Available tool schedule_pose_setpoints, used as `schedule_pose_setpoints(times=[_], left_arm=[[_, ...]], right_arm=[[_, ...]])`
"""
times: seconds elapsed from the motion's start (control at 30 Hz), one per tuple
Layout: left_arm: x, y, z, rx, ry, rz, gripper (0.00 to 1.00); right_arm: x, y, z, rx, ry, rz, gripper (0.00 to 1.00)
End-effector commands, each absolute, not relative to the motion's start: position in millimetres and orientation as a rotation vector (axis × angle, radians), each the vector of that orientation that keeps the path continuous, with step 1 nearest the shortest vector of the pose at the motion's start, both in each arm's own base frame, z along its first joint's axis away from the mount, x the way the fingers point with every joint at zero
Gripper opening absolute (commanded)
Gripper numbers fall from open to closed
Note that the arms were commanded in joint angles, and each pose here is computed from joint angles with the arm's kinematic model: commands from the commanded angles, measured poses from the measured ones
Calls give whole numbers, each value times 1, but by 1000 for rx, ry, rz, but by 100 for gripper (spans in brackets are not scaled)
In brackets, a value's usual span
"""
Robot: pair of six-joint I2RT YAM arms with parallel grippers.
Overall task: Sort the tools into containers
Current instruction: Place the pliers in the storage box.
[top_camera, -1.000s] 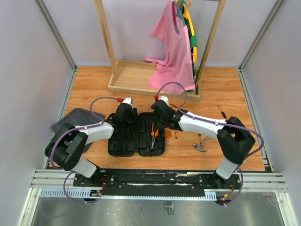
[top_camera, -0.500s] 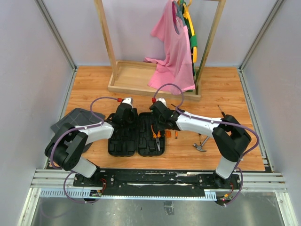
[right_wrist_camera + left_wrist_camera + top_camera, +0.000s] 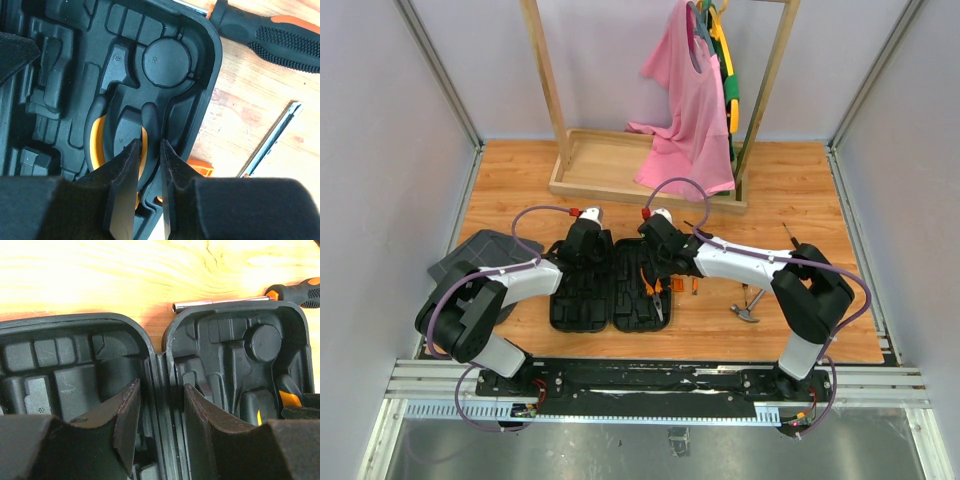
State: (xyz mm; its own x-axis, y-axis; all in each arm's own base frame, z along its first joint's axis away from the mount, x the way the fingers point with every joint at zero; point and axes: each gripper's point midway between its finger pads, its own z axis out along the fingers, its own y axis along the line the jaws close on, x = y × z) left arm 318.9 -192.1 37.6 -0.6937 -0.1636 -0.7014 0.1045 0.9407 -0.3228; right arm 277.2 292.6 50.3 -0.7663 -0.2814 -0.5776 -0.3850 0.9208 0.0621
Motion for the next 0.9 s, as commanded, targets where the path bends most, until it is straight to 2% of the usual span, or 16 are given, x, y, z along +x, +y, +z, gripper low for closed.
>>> schedule_pose_setpoints(times=[0.0,0.1,0.2,0.37,0.7,0.87], left_arm=[[311,-176,16,-50,2356,-339,42],[312,-176,17,-51,2356,-340,42],[311,-176,16,-51,2358,-340,42],[312,-176,17,-51,2356,-340,41],[311,-176,16,-51,2359,-339,41],[312,-175,16,-51,2357,-333,41]], right_arm=[[264,290,50,-433,2530,231,23],[265,289,50,-391,2532,227,20],[267,290,53,-335,2526,237,11],[270,290,55,-218,2527,245,1],[265,280,51,-59,2533,212,1],[264,276,51,-57,2522,183,12]])
